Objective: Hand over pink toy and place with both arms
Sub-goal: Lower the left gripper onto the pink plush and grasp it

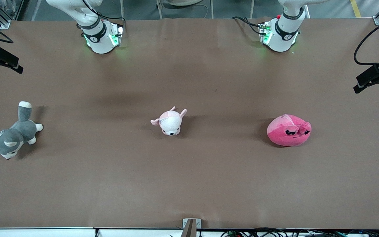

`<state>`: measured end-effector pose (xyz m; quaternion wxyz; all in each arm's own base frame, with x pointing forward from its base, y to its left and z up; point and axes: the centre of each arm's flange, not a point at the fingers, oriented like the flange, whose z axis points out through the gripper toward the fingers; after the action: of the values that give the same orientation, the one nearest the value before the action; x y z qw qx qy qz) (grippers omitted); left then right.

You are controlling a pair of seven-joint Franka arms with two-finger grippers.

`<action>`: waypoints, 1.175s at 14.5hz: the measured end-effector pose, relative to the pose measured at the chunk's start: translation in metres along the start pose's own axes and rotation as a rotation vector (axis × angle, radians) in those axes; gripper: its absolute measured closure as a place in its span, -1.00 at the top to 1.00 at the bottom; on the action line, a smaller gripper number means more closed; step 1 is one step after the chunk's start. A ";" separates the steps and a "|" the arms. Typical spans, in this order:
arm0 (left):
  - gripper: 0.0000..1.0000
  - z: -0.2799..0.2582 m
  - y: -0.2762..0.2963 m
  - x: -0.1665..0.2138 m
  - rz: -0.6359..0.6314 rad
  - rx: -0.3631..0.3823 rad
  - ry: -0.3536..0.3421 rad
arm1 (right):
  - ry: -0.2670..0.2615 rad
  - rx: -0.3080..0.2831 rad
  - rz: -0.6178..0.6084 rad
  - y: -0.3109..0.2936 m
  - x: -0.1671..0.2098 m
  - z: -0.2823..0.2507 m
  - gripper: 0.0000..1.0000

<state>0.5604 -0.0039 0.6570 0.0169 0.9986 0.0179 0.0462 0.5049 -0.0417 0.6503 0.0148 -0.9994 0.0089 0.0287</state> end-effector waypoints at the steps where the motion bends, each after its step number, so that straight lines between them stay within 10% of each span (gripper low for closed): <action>1: 1.00 0.000 0.000 0.000 0.000 0.000 0.000 | 0.000 0.000 0.000 0.000 0.000 0.000 1.00; 17: 1.00 0.038 -0.003 0.008 -0.198 -0.046 -0.115 | 0.009 0.000 -0.001 0.000 0.000 -0.002 1.00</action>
<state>0.5722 -0.0016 0.6199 0.0452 0.9923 0.1146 -0.0124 0.5053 -0.0413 0.6526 0.0146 -0.9996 0.0085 0.0242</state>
